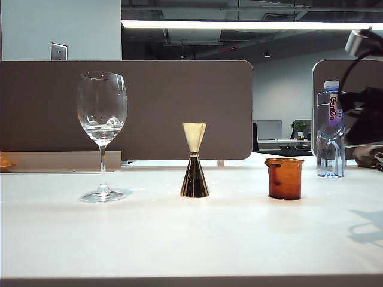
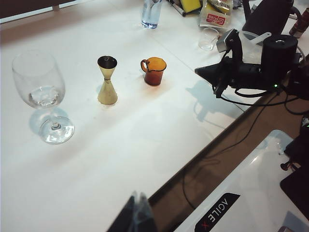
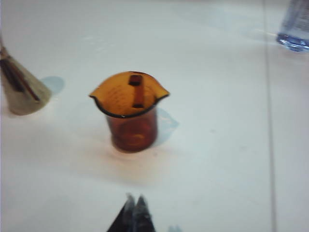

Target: Pick up the small amber measuring cup and pour the water in it into the jigger, then pick up the jigger and pour the water in it into the wine glass.

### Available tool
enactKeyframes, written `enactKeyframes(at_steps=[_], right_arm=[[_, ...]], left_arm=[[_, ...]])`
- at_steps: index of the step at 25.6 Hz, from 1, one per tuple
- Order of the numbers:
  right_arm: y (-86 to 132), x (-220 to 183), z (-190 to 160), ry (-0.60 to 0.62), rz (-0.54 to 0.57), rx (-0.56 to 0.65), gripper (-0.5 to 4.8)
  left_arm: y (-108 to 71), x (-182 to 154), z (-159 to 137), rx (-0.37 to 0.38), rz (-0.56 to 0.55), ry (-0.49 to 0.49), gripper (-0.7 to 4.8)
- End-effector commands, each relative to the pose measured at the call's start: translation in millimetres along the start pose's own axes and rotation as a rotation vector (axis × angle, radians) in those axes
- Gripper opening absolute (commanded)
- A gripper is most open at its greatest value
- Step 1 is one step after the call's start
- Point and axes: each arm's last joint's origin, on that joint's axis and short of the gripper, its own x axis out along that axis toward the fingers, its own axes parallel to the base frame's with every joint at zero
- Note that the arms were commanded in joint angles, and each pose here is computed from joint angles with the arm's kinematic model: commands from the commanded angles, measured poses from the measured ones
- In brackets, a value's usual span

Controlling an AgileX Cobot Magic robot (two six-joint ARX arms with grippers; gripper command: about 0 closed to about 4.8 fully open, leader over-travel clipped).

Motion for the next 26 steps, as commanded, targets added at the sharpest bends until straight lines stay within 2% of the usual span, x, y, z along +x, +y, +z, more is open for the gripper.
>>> enactKeyframes(at_steps=[1, 3, 5, 10, 14, 19, 26], right_arm=[[-2, -8, 4, -0.018, -0.065, -0.01, -0.02], [-4, -16, 8, -0.04, -0.094, -0.056, -0.02], [-6, -22, 9, -0.049, -0.107, -0.054, -0.02], [-18, -50, 9, -0.273, -0.127, -0.023, -0.02], [-21, -60, 3, -0.331, -0.146, -0.018, -0.02], [-21, -66, -7, -0.362, -0.114, -0.018, -0.02], [-21, -62, -27, -0.302, -0.114, -0.011, -0.02]], left_arm=[[-0.3, -1, 1, 0.003, -0.004, -0.009, -0.02], [-0.3, -1, 1, 0.004, -0.004, -0.009, -0.02], [-0.3, -1, 1, 0.003, -0.004, -0.009, -0.02], [-0.3, -1, 1, 0.004, -0.004, -0.009, -0.02], [-0.3, -1, 1, 0.003, -0.004, -0.009, -0.02], [-0.3, -1, 1, 0.004, -0.004, -0.009, -0.02], [-0.3, -1, 1, 0.004, -0.004, -0.009, -0.02]])
